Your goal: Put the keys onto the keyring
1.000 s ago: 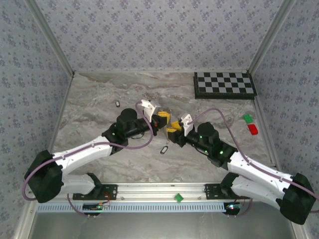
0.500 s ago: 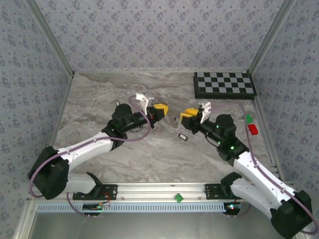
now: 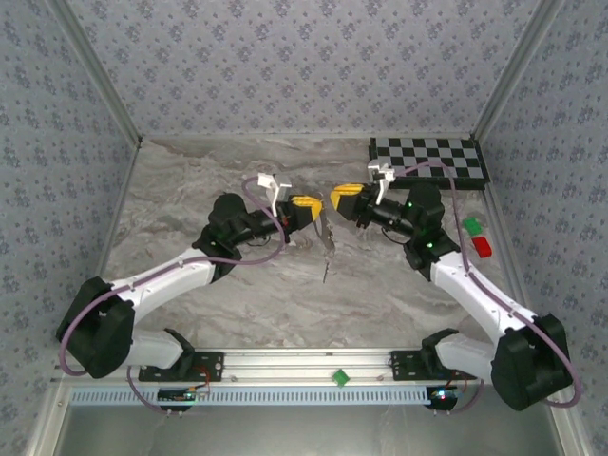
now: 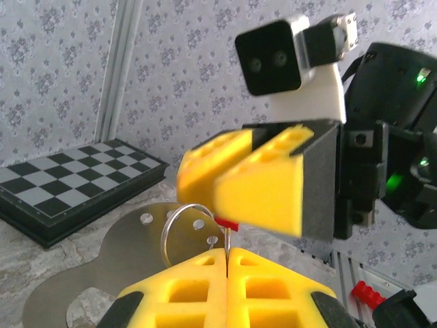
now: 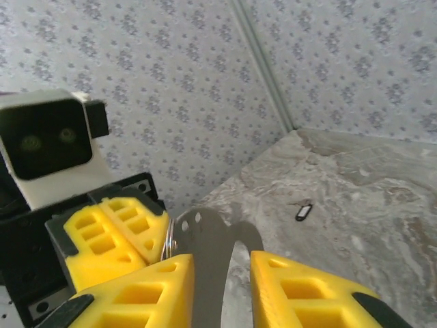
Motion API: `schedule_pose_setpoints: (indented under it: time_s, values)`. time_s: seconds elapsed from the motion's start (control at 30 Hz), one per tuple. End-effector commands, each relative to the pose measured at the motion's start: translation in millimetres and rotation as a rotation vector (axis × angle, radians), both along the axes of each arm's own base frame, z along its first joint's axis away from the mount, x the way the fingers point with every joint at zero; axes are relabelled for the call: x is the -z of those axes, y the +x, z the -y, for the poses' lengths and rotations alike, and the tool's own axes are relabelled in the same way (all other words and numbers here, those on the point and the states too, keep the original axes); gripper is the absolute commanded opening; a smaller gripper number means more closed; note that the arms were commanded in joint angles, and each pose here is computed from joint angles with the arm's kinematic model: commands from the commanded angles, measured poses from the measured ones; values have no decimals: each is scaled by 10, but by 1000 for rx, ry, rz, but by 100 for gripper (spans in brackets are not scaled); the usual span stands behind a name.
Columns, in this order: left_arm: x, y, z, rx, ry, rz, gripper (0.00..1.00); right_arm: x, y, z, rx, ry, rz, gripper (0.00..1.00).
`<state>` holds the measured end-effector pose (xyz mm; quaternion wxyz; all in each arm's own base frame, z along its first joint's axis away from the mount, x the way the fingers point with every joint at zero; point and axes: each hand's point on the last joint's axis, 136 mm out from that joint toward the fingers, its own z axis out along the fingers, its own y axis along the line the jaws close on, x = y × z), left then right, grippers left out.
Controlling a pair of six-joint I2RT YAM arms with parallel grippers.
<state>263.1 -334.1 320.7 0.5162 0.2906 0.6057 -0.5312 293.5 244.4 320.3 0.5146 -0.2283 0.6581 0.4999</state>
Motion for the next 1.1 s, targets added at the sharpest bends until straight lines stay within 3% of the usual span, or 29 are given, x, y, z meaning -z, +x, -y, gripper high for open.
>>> schedule_pose_setpoints:
  time_s: [0.0,0.57,0.67,0.9,1.07]
  values:
    - [-432,-23,-22,25,-89,84,0,-262,-162,-95,-93,62,83,29]
    - [-478,-39,-16,38,-109,69,0,-107,-192,-192,-134,62,61,9]
    - [-466,-39,1,50,-105,64,0,-95,-205,-195,-137,59,67,0]
    - [-415,-21,14,49,-88,54,0,-71,-213,-176,-126,20,75,0]
    - [-279,25,2,48,-45,19,34,60,-196,-144,-86,-80,57,0]
